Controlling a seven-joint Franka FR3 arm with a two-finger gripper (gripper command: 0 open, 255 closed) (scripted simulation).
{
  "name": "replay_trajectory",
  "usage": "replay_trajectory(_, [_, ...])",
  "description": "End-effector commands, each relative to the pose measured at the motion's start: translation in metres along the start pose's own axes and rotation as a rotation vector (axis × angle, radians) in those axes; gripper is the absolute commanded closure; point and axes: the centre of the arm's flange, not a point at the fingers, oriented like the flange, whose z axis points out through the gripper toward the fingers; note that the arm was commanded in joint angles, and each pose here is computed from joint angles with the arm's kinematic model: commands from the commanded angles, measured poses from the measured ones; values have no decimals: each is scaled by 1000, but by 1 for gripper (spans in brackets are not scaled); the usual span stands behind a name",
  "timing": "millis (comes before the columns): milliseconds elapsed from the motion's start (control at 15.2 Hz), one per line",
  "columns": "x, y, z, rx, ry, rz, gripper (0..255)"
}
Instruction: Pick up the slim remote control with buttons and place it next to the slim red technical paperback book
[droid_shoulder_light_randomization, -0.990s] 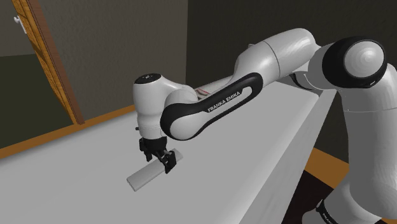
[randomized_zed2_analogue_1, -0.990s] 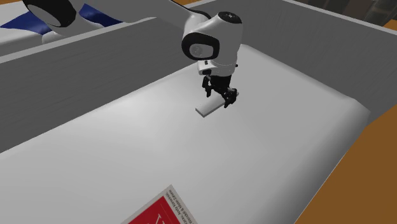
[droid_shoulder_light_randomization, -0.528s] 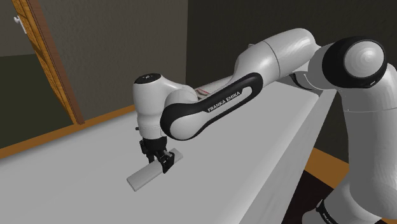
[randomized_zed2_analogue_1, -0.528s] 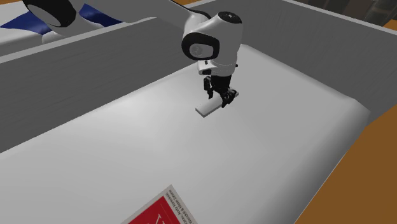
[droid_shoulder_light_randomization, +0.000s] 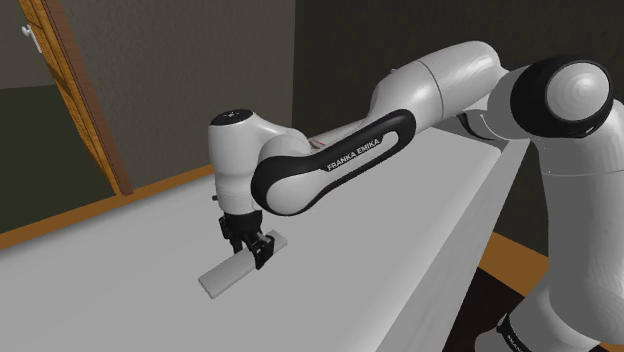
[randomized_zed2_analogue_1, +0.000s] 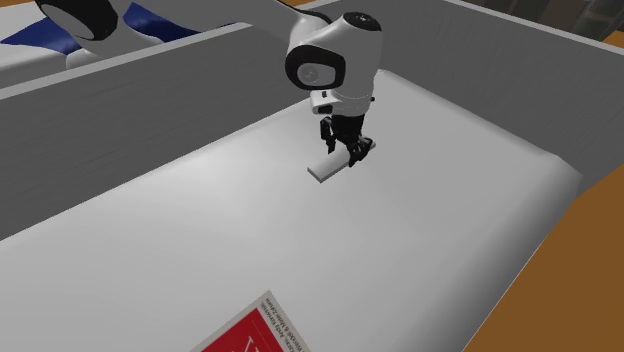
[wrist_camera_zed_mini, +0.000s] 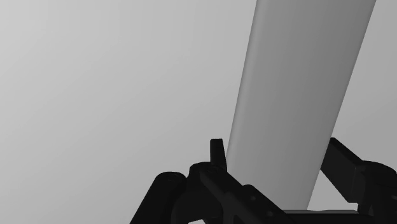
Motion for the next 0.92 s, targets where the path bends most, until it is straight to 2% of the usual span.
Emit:
replay_trajectory(0, [0, 0, -11, 0, 0, 0, 255])
replay_trajectory(858, [0, 2, -78, 0, 0, 0, 255])
